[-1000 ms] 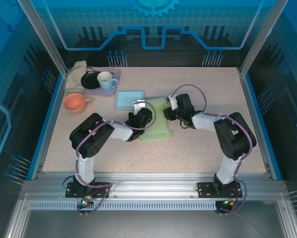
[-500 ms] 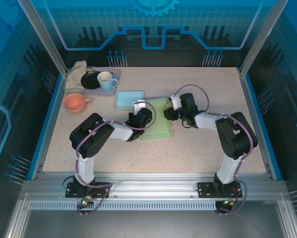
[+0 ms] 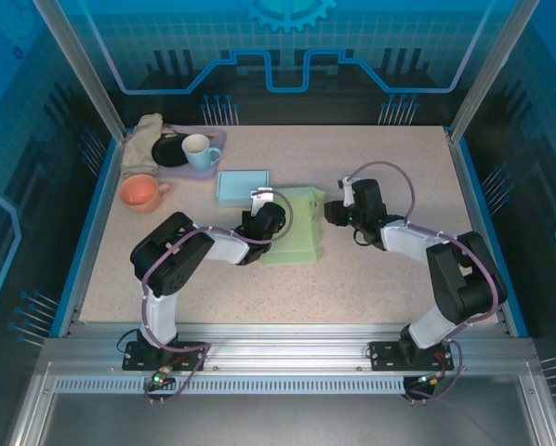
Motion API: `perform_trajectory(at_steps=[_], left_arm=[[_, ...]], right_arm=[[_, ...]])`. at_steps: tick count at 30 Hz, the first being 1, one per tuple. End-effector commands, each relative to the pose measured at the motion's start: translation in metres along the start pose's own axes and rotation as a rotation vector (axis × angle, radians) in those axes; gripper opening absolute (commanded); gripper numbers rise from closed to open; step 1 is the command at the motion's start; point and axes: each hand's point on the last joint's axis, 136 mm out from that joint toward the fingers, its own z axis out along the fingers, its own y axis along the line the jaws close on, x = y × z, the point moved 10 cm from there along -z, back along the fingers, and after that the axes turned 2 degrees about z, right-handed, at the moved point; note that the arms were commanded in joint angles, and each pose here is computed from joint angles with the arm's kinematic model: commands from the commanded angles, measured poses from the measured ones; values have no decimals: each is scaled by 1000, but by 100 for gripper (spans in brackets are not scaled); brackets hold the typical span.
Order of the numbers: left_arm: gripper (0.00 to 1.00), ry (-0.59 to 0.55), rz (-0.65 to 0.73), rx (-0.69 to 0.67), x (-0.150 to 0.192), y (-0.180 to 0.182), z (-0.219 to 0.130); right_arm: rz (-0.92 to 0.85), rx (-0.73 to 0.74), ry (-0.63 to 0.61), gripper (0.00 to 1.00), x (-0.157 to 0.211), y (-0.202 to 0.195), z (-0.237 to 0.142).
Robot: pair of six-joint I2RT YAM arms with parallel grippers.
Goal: Fold the paper box
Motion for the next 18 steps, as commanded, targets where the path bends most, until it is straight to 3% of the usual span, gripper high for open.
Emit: perform_trajectory(at_steps=[1,5,18], left_arm=[[8,61,79,18,15,-3,2],[8,61,81,21,15,-4,2],[8,64,85,21,15,-4,2]], right_arm=[[92,83,9,49,8,-17,0],[66,14,57,49,4,-12,17],[-130,-216,32,49,-15,30,41]])
